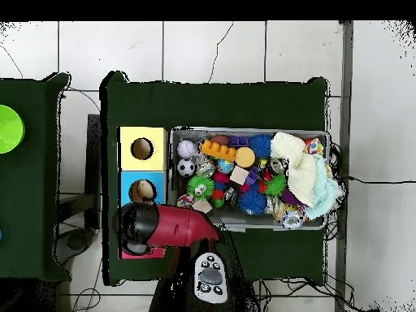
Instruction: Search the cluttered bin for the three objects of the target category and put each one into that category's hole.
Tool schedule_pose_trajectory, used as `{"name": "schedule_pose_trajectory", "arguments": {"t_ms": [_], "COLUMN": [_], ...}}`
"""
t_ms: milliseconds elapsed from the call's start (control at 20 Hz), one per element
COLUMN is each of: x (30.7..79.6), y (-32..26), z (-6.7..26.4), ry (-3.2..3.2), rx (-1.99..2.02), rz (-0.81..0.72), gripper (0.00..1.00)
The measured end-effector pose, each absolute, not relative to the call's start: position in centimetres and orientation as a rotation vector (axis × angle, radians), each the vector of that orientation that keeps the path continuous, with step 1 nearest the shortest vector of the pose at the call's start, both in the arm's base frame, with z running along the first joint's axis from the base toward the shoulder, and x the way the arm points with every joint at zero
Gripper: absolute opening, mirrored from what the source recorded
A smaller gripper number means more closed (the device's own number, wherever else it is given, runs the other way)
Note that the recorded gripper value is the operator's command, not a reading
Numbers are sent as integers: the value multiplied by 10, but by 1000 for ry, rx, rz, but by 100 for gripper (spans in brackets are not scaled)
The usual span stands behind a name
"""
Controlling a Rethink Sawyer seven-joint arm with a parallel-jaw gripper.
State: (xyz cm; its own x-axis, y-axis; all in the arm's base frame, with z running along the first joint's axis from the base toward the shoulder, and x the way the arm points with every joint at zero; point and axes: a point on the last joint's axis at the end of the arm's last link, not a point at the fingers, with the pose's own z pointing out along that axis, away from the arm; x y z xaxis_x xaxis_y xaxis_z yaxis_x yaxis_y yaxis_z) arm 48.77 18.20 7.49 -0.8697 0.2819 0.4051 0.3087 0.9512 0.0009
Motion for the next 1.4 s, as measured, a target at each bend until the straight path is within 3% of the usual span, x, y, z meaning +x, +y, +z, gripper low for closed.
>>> {"name": "schedule_pose_trajectory", "arguments": {"t_ms": [550,1000,1400], "x": [486,484,487], "y": [184,199,203], "z": [72,25,21], "ry": [-2669,-2640,-2583], "rx": [-462,-483,-466], "rz": [-96,-133,-146], "gripper": [0,0,0]}}
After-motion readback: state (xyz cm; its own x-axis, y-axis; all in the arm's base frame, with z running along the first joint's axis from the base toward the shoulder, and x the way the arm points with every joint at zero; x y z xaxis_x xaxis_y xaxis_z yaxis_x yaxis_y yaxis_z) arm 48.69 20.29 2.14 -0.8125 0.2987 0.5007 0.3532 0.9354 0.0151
